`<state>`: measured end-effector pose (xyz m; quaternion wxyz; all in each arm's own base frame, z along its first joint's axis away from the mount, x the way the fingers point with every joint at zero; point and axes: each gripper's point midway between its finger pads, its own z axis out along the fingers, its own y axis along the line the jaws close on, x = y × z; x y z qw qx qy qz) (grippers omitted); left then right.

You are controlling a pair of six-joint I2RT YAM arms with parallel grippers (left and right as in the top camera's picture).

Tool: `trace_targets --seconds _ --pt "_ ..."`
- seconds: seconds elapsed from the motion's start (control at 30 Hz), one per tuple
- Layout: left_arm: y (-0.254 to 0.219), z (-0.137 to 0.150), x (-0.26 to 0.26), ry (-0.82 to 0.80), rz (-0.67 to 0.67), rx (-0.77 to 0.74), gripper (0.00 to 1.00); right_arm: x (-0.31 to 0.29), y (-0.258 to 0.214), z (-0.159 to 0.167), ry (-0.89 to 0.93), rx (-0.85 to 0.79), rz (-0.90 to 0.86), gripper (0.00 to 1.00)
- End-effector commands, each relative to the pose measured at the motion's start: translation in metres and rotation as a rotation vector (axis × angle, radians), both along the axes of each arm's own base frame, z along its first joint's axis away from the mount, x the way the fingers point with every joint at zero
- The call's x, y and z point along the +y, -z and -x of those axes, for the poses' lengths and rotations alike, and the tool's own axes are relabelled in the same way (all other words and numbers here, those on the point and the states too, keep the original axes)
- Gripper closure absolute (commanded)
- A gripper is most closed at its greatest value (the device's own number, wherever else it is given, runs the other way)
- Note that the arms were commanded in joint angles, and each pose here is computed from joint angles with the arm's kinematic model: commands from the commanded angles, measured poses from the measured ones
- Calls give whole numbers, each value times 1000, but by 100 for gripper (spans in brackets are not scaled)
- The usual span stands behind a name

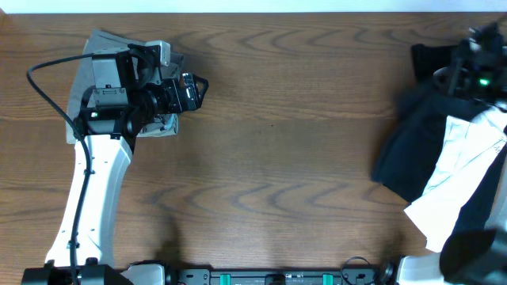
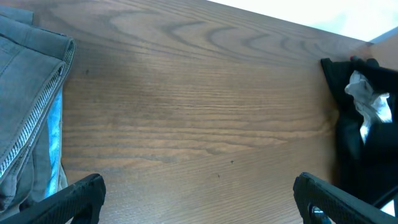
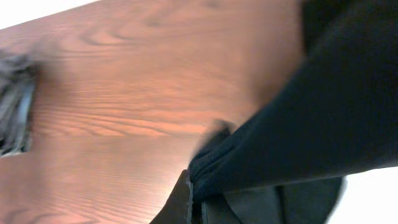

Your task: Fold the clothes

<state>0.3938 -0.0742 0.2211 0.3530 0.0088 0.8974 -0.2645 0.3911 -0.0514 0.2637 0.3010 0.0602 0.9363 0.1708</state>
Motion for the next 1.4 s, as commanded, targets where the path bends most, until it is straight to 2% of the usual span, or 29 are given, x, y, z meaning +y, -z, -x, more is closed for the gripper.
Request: trace_targets --seconds 0.0,0.1,0.23,0.53,0.7,1.07,1.17,1.23,1.37 --pt "-22 3 -3 12 13 -48 2 36 -32 -4 -27 -85 -56 99" --pt "-27 5 -3 12 12 -63 2 75 -59 -12 -146 -195 -126 99" --pt "-34 7 -2 22 -11 -97 2 123 -66 -14 -263 -224 -166 99" --pt "-49 14 5 4 -18 -136 2 220 -32 -8 -462 -149 -108 99" --pt "-46 18 4 19 -36 -127 2 254 -26 -1 -549 -152 -103 99" --pt "-45 17 8 9 -63 -130 2 332 -26 54 -884 -206 -99 99" --pt "-45 17 8 9 -63 -130 2 343 -21 71 -996 -226 -48 84" --pt "-45 17 8 9 -63 -130 2 339 -14 69 -984 -221 15 81" --pt "-45 17 8 9 -63 -130 2 308 -5 41 -840 -208 159 80"
